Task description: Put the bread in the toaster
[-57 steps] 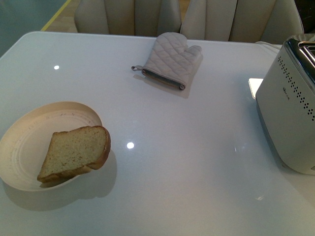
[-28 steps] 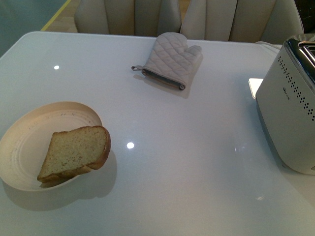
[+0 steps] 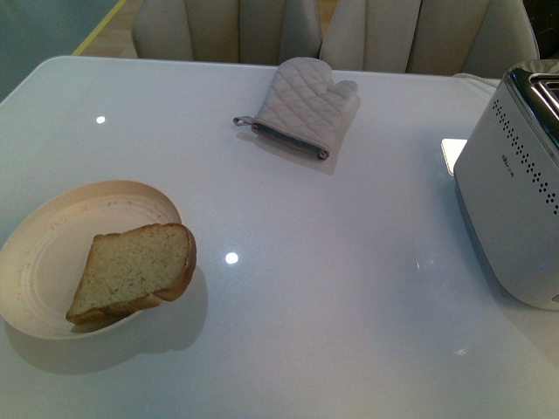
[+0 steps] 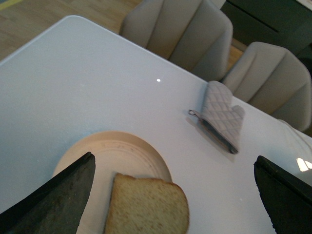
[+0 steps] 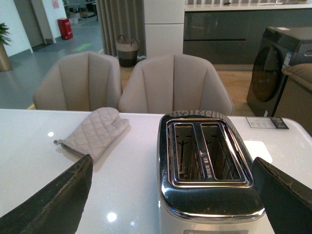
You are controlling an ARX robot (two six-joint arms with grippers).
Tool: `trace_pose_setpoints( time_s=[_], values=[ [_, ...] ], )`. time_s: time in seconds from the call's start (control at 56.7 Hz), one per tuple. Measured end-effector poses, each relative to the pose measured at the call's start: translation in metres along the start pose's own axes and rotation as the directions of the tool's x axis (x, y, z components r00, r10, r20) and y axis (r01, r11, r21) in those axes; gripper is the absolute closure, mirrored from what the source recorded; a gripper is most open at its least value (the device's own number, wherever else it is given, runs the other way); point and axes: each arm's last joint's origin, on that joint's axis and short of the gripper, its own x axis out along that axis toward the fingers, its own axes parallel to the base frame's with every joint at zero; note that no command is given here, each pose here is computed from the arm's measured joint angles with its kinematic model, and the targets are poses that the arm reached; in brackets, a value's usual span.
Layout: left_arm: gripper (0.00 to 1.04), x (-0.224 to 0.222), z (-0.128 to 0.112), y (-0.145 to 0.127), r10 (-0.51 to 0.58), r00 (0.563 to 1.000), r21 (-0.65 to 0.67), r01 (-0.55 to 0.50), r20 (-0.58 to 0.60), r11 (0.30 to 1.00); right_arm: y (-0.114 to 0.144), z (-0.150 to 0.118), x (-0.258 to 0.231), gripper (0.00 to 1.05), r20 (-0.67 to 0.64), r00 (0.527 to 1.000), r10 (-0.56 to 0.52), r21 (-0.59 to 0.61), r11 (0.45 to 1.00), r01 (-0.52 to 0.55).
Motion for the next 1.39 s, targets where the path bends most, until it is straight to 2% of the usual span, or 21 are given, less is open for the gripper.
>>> trace_pose_setpoints(
  time_s=[0.071,0.176,0.494,0.865,1.182,1.235,1.394],
  values=[
    [0.07,0.032,-0.002,0.013,0.048,0.999,0.018,-0.048,-0.025,0.999,0.000,0.000,0.000,0.09,0.000,1.000,0.000,0.000,1.000,0.000],
    [0.07,0.066,-0.018,0.031,0.104,0.990,0.018,-0.103,-0.100,0.995,0.000,0.000,0.000,0.09,0.000,1.000,0.000,0.000,1.000,0.000],
    [0.07,0.122,-0.059,0.069,0.215,0.940,0.010,-0.221,-0.264,0.975,0.000,0.000,0.000,0.09,0.000,1.000,0.000,0.000,1.000,0.000],
    [0.07,0.153,-0.108,0.099,0.322,0.866,0.067,-0.322,-0.382,0.944,0.000,0.000,0.000,0.09,0.000,1.000,0.000,0.000,1.000,0.000],
    [0.08,0.161,-0.122,0.106,0.349,0.840,0.072,-0.352,-0.416,0.933,0.000,0.000,0.000,0.09,0.000,1.000,0.000,0.000,1.000,0.000],
    [0.13,0.161,-0.123,0.107,0.351,0.837,0.073,-0.354,-0.420,0.932,0.000,0.000,0.000,0.09,0.000,1.000,0.000,0.000,1.000,0.000],
    [0.37,0.160,-0.127,0.107,0.360,0.821,0.079,-0.364,-0.443,0.928,0.000,0.000,0.000,0.09,0.000,1.000,0.000,0.000,1.000,0.000]
  ],
)
